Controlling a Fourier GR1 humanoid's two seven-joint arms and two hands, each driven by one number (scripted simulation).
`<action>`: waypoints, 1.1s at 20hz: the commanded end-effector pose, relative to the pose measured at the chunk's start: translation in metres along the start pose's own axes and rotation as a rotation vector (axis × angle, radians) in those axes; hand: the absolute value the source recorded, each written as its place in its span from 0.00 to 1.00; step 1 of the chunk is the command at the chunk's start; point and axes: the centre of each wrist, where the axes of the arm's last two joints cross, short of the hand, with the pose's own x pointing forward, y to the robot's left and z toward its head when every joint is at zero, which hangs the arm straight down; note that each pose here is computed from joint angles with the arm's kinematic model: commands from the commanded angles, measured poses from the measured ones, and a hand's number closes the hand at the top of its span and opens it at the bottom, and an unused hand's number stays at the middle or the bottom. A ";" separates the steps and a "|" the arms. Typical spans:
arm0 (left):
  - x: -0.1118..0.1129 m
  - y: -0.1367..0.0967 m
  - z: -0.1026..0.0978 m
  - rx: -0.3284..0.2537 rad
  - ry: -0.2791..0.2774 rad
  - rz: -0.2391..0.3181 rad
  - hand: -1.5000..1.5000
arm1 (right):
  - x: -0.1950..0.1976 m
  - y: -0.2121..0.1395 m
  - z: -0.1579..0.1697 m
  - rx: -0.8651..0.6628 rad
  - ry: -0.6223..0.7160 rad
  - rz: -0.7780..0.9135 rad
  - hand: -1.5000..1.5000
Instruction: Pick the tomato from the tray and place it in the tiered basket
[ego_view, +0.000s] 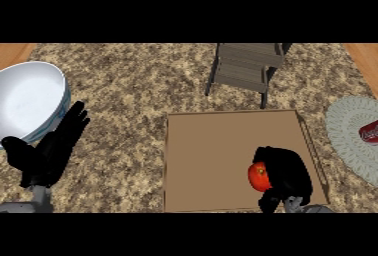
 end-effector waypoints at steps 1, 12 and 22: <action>0.008 -0.007 -0.014 0.006 0.004 -0.012 0.50 | 0.007 0.015 -0.014 0.022 -0.033 0.075 1.00; -0.004 -0.010 -0.011 0.013 0.013 0.000 0.50 | -0.089 -0.098 -0.020 -0.314 -0.073 0.109 1.00; -0.008 -0.001 0.002 -0.003 0.008 0.003 0.50 | -0.206 -0.262 0.001 -0.657 -0.278 -0.328 1.00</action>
